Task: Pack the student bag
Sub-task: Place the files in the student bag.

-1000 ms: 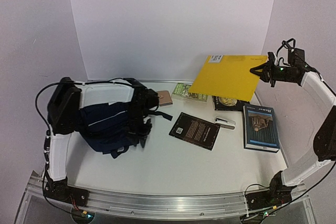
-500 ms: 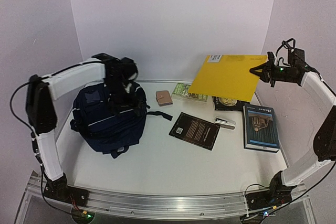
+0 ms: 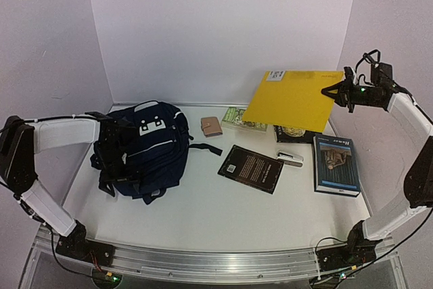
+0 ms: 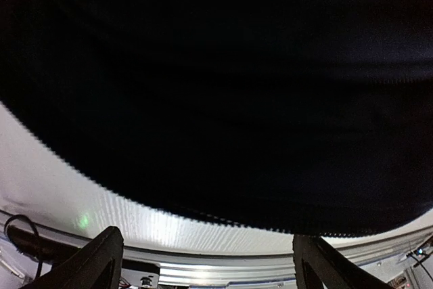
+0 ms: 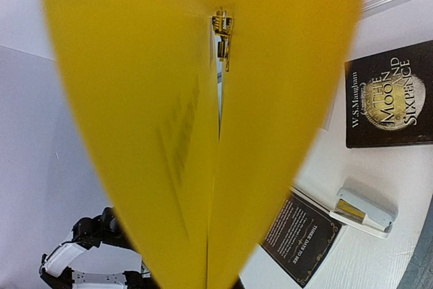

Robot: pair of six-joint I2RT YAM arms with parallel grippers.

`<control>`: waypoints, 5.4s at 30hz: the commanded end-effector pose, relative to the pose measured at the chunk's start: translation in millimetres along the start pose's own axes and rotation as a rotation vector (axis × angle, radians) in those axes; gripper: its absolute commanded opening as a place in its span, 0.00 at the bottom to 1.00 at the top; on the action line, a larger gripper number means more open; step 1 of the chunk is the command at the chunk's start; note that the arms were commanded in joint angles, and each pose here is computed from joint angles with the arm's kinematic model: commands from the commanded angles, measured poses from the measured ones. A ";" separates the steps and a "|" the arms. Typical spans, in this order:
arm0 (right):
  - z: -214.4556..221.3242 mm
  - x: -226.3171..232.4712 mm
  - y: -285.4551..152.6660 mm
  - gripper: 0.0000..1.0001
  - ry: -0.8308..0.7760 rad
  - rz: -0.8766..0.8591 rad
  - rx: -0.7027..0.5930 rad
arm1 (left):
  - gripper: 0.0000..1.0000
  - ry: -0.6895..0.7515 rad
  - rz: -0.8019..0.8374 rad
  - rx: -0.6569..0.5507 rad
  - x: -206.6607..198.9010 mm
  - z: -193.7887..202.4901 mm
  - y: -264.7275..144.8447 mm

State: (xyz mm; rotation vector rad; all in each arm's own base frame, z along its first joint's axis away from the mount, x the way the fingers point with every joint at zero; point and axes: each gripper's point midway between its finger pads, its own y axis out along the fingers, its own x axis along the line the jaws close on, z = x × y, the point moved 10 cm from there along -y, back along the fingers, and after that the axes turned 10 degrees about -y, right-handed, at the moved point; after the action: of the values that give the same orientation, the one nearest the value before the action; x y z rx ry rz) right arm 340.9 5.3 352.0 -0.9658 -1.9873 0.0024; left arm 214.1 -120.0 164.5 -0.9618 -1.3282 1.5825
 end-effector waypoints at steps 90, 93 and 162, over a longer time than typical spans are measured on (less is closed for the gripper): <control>18.0 13.2 4.4 0.00 -0.067 -0.030 0.004 | 0.15 0.533 0.499 -0.190 -251.5 -94.3 -42.1; 19.6 16.0 8.4 0.00 -0.073 -0.036 0.014 | 0.04 0.523 0.521 -0.214 -249.4 -92.5 -63.9; 207.0 141.3 379.1 0.00 0.174 -0.427 0.234 | 0.00 0.421 1.223 -0.335 -166.8 -46.0 -303.0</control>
State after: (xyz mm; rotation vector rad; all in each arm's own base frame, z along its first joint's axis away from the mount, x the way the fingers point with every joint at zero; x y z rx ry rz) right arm 394.5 399.3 177.8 -0.4536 -1.8114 -0.0175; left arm 389.7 -240.1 387.2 -2.1013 -0.8579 1.9311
